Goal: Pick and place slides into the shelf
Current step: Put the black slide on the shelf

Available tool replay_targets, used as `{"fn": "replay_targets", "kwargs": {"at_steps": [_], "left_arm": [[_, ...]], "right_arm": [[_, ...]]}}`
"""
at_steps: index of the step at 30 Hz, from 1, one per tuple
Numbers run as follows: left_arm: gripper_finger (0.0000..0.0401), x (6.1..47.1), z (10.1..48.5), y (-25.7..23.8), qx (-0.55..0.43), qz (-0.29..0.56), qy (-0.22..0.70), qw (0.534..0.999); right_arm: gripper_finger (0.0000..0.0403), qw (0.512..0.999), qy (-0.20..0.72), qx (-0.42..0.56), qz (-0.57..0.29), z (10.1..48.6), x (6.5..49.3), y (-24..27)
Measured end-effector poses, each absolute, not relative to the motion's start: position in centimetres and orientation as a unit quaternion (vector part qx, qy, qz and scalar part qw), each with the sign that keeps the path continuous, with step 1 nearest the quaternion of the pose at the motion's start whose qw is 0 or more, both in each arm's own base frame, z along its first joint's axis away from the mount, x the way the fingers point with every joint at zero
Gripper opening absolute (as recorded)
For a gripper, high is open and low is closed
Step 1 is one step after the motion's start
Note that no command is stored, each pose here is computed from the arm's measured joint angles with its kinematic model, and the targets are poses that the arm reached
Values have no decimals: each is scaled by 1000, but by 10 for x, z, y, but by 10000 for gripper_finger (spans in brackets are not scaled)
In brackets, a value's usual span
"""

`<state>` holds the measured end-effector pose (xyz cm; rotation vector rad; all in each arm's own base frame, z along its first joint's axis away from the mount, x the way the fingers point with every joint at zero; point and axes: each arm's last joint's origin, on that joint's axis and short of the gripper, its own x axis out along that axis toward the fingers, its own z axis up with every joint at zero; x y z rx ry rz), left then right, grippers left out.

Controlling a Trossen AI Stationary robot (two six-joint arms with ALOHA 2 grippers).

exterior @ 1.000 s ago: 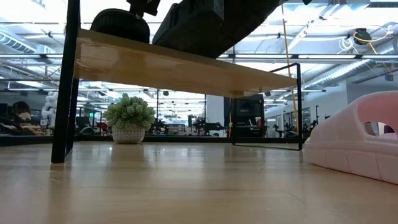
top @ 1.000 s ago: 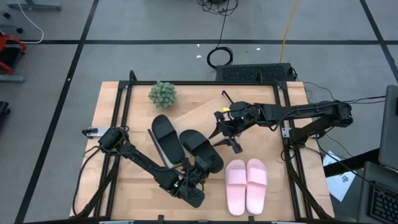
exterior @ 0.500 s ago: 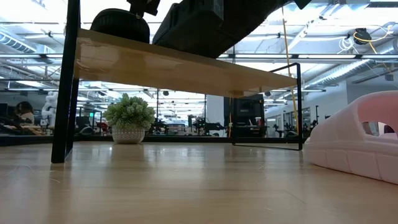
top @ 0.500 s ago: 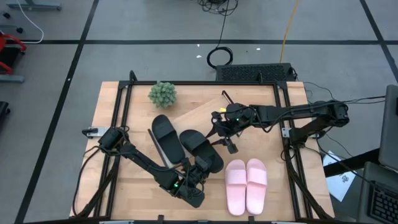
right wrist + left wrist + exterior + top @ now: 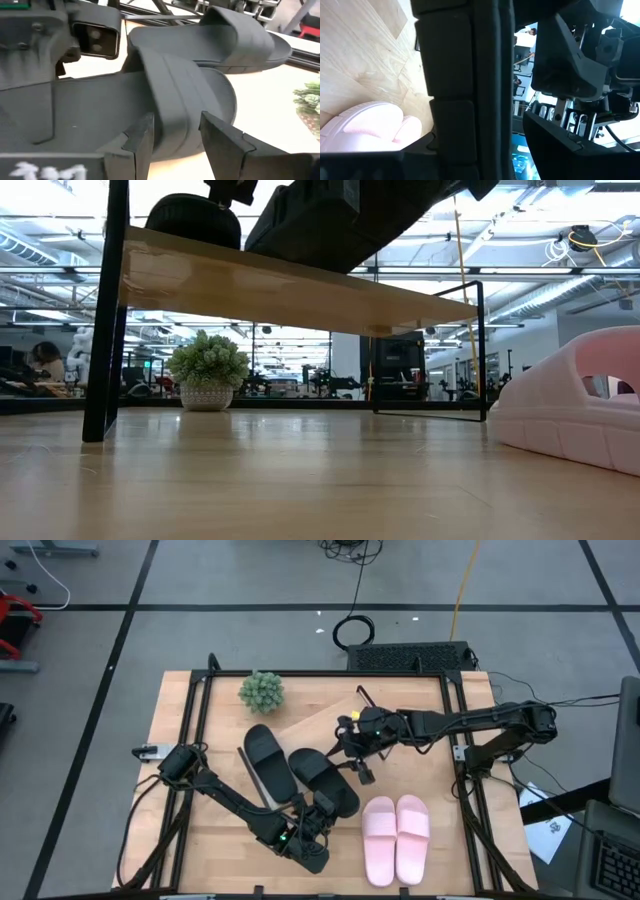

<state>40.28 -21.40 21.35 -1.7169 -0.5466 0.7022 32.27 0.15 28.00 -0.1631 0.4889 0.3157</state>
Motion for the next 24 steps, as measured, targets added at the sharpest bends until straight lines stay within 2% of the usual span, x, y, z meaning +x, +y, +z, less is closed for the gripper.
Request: {"fn": "replay_targets", "kwargs": {"at_steps": [24], "left_arm": [[201,403,213,-214,-728,300,-231,572]], "right_arm": [[144,952,270,-88,111,263,334,-3]]}}
